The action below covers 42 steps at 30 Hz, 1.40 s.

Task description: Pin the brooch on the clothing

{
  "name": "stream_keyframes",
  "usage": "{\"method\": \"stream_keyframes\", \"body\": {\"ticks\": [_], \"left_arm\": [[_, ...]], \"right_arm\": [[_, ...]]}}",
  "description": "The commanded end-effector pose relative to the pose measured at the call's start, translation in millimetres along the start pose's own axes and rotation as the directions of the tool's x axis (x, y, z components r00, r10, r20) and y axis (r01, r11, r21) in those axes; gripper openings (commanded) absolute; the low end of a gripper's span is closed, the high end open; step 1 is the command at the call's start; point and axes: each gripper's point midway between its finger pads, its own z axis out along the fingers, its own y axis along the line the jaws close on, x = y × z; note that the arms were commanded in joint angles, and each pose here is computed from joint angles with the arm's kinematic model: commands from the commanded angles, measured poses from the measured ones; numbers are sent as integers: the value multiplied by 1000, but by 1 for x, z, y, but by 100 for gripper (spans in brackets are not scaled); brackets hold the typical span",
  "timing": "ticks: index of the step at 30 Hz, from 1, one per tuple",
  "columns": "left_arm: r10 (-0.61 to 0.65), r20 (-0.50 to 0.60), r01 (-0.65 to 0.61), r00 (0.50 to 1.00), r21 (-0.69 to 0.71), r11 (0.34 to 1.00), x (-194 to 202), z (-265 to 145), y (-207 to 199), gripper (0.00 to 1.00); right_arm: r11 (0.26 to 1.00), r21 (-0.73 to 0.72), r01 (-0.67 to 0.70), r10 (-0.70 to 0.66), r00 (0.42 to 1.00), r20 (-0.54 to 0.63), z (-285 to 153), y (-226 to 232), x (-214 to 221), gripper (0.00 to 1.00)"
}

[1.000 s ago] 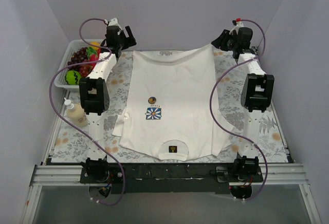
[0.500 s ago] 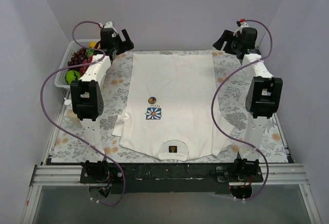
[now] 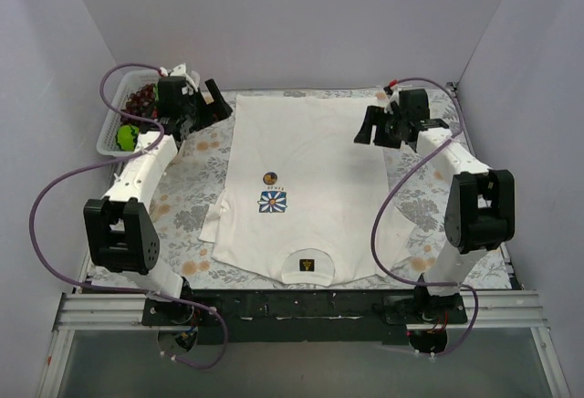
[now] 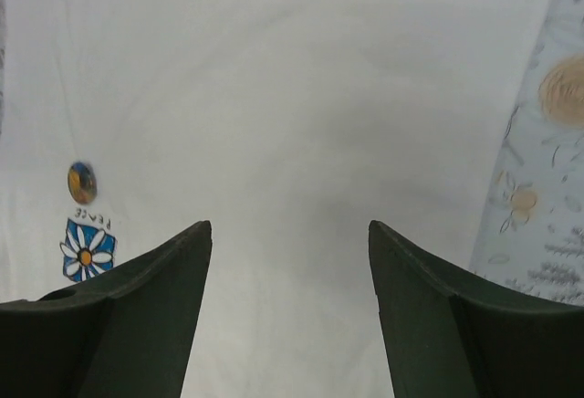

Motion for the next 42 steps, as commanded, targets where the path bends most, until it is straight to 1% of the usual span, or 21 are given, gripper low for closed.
{"method": "stream_keyframes", "body": {"ticks": [1,2,3,6,8,10,11,12,13,15,16,17,19,20,22,28,30,32,33,35,42], "left_arm": [[-79,-144,65,986,-97,993,66,-43,24,98],[-93,-164,75,982,-116,990,76,-49,28,98],[-106,-181,83,978,-130,988,85,-55,32,98],[-161,-224,124,961,-172,977,113,-77,41,97],[-197,-268,152,943,-181,972,135,-90,42,85],[-222,-295,166,929,-206,964,149,-97,46,78],[-236,-327,163,915,-234,958,163,-103,52,71],[-249,-336,165,908,-259,952,169,-106,56,69],[-256,-361,154,897,-288,945,179,-110,60,66],[-262,-387,133,884,-328,935,191,-115,68,57],[-260,-411,115,874,-346,931,199,-118,70,55],[-259,-411,96,874,-376,922,203,-119,76,54],[-264,-432,73,862,-409,909,212,-123,82,53],[-259,-424,59,868,-430,901,212,-123,87,53],[-264,-430,46,864,-454,890,217,-124,91,54],[-250,-432,17,867,-474,880,217,-121,94,57],[-245,-435,15,866,-467,884,216,-119,92,58],[-238,-433,17,869,-455,890,211,-115,89,59],[-233,-434,16,870,-449,893,210,-113,88,60],[-224,-432,22,874,-424,905,203,-107,81,61],[-194,-443,16,875,-375,927,195,-92,71,62]], "right_arm": [[1000,22,-20,20,1000,6,-33,2,36,75],[1000,17,-21,21,999,24,-36,3,41,74],[999,31,-42,41,999,9,-44,-1,64,73],[996,43,-78,77,997,22,-62,-4,94,68],[993,69,-95,93,995,43,-71,-9,103,65],[988,112,-110,104,993,54,-82,-15,116,61],[985,123,-120,114,992,57,-85,-18,120,60],[985,124,-124,117,991,61,-89,-17,123,59],[977,164,-135,131,991,38,-90,-25,135,58],[963,218,-157,157,987,17,-93,-35,147,57],[940,299,-166,177,984,-10,-98,-48,159,57],[920,349,-181,195,981,-5,-100,-56,161,57],[878,435,-199,222,975,-1,-106,-73,168,57],[863,462,-207,237,972,-7,-109,-79,174,57],[833,497,-242,272,962,13,-113,-88,175,57],[792,558,-247,325,945,-44,-123,-105,189,56],[783,572,-242,342,937,-72,-124,-110,197,56],[803,550,-231,343,933,-108,-121,-109,203,56],[784,571,-244,383,914,-135,-123,-116,213,56],[778,576,-251,418,891,-176,-123,-123,225,56],[781,562,-273,459,861,-220,-116,-122,246,53]]}}
